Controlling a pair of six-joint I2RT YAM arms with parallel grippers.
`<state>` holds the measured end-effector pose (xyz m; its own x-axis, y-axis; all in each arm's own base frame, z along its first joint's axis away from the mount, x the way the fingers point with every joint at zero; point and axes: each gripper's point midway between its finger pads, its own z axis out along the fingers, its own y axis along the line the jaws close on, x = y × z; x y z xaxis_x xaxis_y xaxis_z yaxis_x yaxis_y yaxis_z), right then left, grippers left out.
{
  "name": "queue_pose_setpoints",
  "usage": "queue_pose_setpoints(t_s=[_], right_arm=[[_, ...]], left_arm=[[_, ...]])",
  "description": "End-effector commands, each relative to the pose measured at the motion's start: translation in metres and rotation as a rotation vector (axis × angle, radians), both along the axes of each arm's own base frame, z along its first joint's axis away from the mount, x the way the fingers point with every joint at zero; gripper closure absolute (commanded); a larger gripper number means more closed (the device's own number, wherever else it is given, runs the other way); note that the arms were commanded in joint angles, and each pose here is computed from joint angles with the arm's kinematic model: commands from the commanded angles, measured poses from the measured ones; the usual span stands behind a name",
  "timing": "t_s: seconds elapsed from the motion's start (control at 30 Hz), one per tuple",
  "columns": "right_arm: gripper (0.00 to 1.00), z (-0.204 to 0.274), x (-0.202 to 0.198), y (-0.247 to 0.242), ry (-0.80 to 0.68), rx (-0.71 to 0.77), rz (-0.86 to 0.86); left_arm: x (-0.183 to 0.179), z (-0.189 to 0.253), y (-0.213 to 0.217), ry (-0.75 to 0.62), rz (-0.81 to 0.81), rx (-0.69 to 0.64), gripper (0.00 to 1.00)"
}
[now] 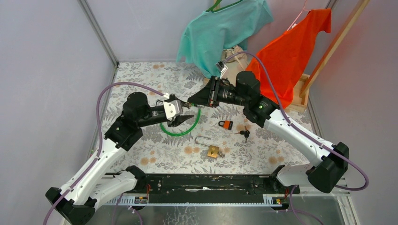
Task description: Unlock with the key
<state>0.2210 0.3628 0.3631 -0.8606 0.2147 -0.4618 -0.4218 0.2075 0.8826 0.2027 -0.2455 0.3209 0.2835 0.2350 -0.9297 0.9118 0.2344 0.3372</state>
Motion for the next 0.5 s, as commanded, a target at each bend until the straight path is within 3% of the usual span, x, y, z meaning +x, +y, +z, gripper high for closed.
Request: queue_pose_setpoints(t_s=[0.0,0.23,0.33,0.47], right_arm=[[1.0,0.039,-0.016,-0.0029,-0.056,0.106,0.048],[1.0,0.0451,-0.0181,-0.005,-0.063,0.12,0.047],[1.0,0.0456,-0.0186,-0.0055,-0.064,0.124,0.044],[1.0,0.0465,-0.0193,-0.0081,-0.073,0.125,0.036]], left_arm=[[0.0138,0.0371,-0.002,-0.095,0.081,-0.127,0.49],[0.0198,0.0372,-0.0007,-0.08,0.124,-0.159,0.53],[0.0167,0.0376,-0.0006,-0.074,0.115,-0.162,0.65],[0.0135,0.03,0.0013,-0.065,0.11,-0.136,0.87]])
